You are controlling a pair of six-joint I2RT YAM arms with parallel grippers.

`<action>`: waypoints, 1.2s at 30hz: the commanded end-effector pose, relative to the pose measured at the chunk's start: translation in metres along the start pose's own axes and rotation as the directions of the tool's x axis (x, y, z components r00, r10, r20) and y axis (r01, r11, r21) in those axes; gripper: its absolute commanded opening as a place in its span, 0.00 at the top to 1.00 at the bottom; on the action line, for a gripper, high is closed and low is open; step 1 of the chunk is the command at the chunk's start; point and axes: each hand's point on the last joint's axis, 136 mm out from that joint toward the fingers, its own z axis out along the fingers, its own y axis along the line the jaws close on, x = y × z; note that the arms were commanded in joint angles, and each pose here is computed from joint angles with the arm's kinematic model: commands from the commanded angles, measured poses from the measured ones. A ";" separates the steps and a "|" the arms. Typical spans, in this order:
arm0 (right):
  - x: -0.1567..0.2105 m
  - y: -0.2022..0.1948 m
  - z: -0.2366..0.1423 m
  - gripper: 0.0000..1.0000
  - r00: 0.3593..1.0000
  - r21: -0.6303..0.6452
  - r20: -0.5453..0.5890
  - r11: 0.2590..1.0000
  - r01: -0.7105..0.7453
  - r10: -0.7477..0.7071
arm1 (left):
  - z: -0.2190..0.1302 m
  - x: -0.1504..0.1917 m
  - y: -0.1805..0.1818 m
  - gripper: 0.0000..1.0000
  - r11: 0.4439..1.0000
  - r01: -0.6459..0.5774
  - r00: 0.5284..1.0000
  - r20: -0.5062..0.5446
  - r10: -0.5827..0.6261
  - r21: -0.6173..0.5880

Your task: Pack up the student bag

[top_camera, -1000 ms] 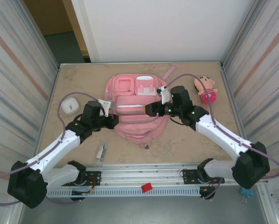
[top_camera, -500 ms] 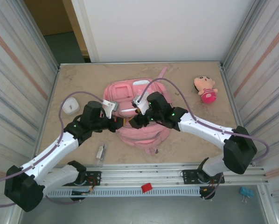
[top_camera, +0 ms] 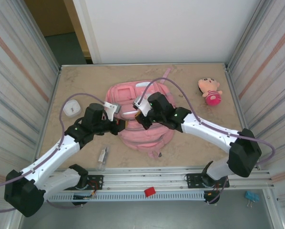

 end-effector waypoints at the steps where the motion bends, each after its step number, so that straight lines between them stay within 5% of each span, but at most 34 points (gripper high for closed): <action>1: -0.009 -0.005 -0.021 1.00 0.996 0.037 0.081 0.999 0.020 -0.023 | -0.014 -0.026 0.010 1.00 0.998 -0.002 0.995 0.101 0.008 -0.057; 4: -0.008 -0.009 -0.029 1.00 0.994 0.058 0.106 0.998 0.017 -0.024 | -0.014 -0.026 0.007 1.00 1.000 0.004 0.995 0.101 -0.004 -0.009; 5: -0.006 -0.010 -0.029 0.91 0.994 0.065 0.105 0.998 0.017 -0.024 | -0.014 -0.026 0.002 1.00 1.000 -0.005 0.995 0.104 0.003 0.017; 7: 0.000 -0.010 -0.025 0.57 0.996 0.063 0.087 0.998 0.028 -0.033 | -0.016 -0.029 -0.009 1.00 0.997 -0.025 0.993 0.114 0.017 0.068; 9: 0.005 -0.010 -0.017 0.37 0.997 0.066 0.065 0.997 0.043 -0.048 | -0.020 -0.032 -0.019 1.00 0.992 -0.046 0.992 0.123 0.032 0.116; 16: -0.007 -0.011 0.007 0.27 0.991 0.100 0.079 0.990 0.097 -0.105 | -0.031 -0.034 -0.044 1.00 0.970 -0.095 0.989 0.134 0.066 0.223; 19: -0.008 -0.012 0.018 0.32 0.991 0.106 0.072 0.989 0.102 -0.110 | -0.031 -0.033 -0.051 1.00 0.963 -0.103 0.989 0.127 0.072 0.250; 26: -0.025 -0.011 -0.004 0.99 0.982 0.178 0.123 0.976 0.123 -0.146 | -0.030 -0.029 -0.012 1.00 0.998 -0.048 0.992 0.117 0.042 0.044; 36: -0.012 0.001 -0.036 1.00 0.964 0.151 0.187 0.975 0.164 -0.191 | -0.033 -0.020 0.059 1.00 0.979 0.074 0.992 0.113 -0.053 -0.190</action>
